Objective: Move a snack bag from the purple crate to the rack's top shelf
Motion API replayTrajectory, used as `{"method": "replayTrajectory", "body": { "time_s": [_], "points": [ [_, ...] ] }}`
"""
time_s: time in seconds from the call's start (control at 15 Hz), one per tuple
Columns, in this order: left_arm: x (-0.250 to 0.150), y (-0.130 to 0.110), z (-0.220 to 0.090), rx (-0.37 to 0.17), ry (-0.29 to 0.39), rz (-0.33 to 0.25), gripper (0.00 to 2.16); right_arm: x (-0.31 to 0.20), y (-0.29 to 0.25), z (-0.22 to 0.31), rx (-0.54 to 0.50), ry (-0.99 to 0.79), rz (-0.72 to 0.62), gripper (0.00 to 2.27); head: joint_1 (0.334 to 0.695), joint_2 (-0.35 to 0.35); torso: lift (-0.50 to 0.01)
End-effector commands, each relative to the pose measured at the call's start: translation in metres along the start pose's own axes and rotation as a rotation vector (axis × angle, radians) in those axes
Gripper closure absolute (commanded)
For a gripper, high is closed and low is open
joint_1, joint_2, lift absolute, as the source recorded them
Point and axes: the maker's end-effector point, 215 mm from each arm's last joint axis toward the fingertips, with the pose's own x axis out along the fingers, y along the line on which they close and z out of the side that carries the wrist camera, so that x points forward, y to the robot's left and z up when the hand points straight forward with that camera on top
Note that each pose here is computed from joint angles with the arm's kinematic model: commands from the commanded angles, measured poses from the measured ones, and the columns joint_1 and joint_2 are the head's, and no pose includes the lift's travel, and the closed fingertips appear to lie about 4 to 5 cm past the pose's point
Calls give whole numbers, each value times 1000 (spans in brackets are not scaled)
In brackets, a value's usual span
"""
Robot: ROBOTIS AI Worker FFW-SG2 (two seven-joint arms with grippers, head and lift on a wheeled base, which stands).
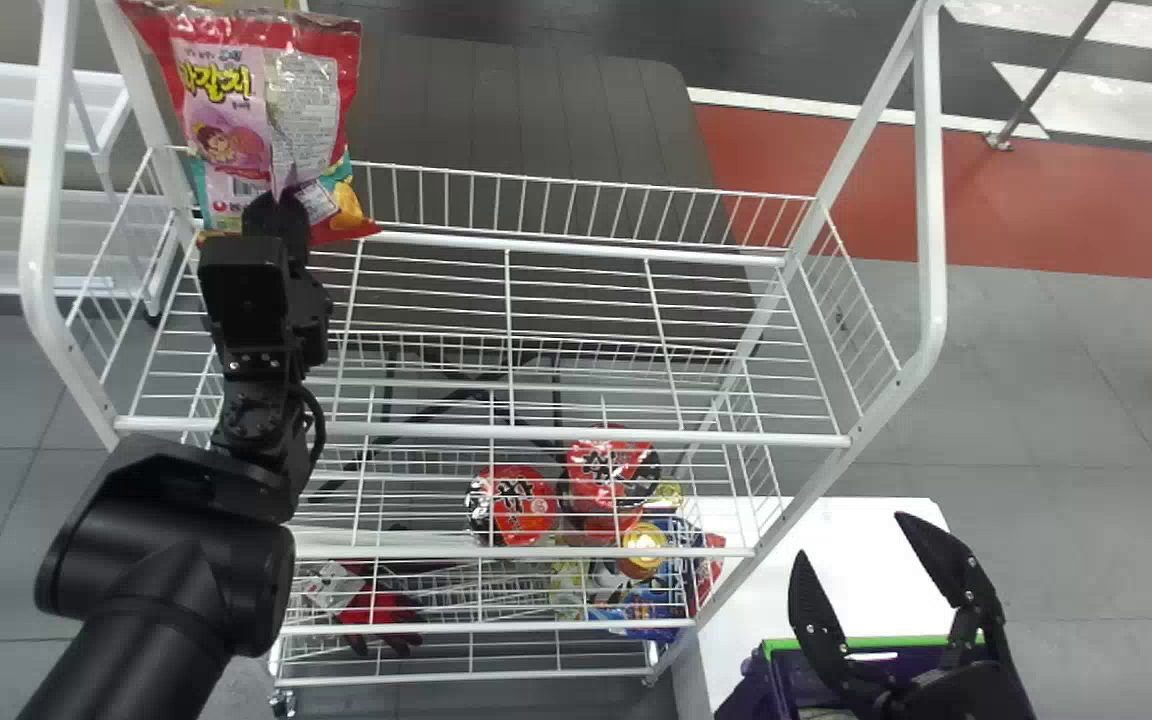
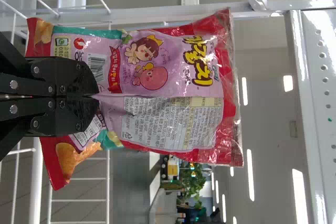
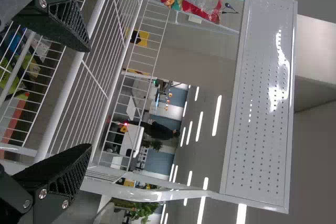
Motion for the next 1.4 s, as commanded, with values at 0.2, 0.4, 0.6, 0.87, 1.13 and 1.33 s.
{"method": "replayTrajectory", "body": {
  "time_s": [0.2, 0.4, 0.6, 0.87, 1.13, 1.33],
  "points": [
    [0, 9, -28, 15, 20, -5, 1251, 1, 2, 2, -2, -8, 2, 194, 695, -152, 0],
    [1, 10, -26, 21, -11, -12, 1251, 0, 6, 4, -7, -15, 12, 194, 695, -145, 0],
    [2, 10, -27, 25, -8, -13, 1251, -1, 4, 6, -13, -21, 9, 194, 695, -142, 0],
    [1, 17, -40, 29, 15, 0, 1065, -1, 5, 10, -18, -32, 11, 194, 695, -142, 0],
    [1, 22, -45, 32, 26, 7, 707, 0, 8, 10, -16, -33, 15, 191, 695, -130, 0],
    [1, 22, -45, 31, 24, 4, 599, -1, 7, 10, -19, -36, 15, 191, 695, -124, 0]
  ]
}}
